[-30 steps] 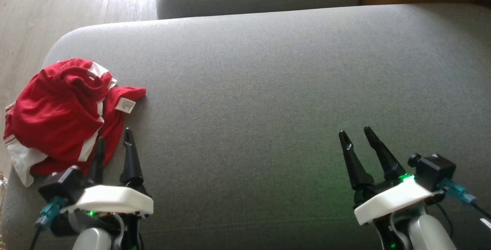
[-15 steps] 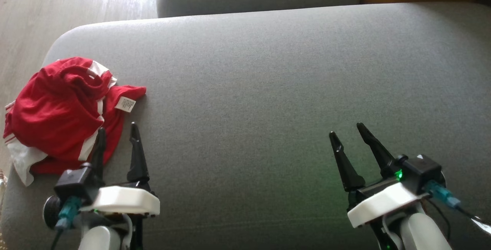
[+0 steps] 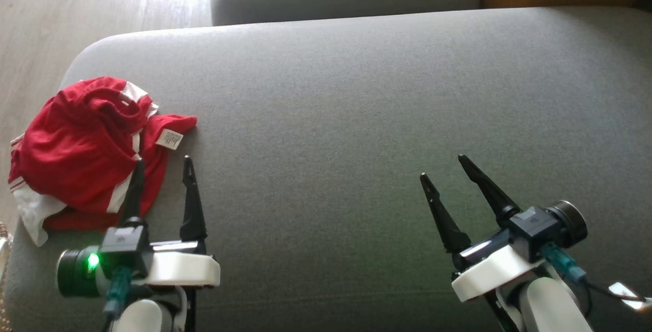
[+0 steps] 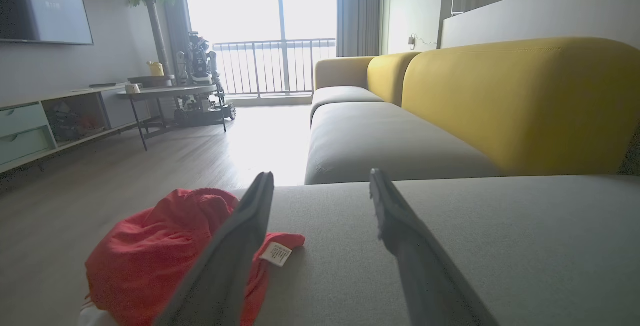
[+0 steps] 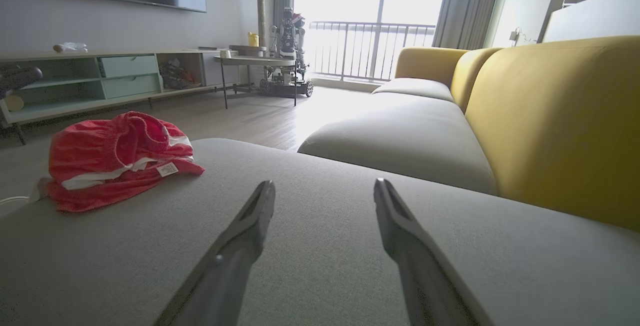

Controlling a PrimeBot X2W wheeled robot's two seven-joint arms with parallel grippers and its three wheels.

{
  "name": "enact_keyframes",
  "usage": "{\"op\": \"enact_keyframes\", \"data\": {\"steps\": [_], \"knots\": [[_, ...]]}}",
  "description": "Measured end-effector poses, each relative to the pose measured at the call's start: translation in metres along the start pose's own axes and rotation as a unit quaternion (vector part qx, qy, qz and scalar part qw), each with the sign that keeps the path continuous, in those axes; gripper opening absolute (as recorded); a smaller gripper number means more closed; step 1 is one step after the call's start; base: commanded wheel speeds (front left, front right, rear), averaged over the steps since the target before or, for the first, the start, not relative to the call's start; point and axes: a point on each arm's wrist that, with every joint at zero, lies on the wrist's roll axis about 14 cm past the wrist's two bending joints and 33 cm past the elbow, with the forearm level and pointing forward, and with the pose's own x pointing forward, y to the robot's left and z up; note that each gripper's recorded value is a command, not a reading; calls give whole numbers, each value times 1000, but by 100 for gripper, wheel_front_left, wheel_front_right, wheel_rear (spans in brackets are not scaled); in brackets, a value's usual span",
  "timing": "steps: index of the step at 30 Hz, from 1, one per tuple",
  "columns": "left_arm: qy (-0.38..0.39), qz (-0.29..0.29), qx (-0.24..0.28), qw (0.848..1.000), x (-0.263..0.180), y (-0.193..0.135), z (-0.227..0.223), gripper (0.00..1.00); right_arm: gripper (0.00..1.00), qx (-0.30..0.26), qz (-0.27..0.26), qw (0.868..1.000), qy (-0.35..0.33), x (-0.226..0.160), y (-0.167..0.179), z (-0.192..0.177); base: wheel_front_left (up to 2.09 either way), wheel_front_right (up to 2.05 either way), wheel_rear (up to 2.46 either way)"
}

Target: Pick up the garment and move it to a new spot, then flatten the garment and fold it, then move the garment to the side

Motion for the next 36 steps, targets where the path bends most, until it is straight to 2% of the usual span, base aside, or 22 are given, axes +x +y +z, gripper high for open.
{"op": "enact_keyframes", "data": {"steps": [14, 24, 36], "knots": [[-2, 23, 17, 1000, -17, 15, 3, 100, 100, -10, 38, 999, -9, 11, 23, 3, 0, 0, 0], [7, 93, 30, 995, -45, 58, 4, 100, 100, 2, 84, 996, -15, 27, 52, 4, 0, 0, 0], [19, 167, 39, 985, -77, 99, 3, 100, 100, 14, 132, 991, 3, 34, 85, -10, 0, 0, 0]]}}
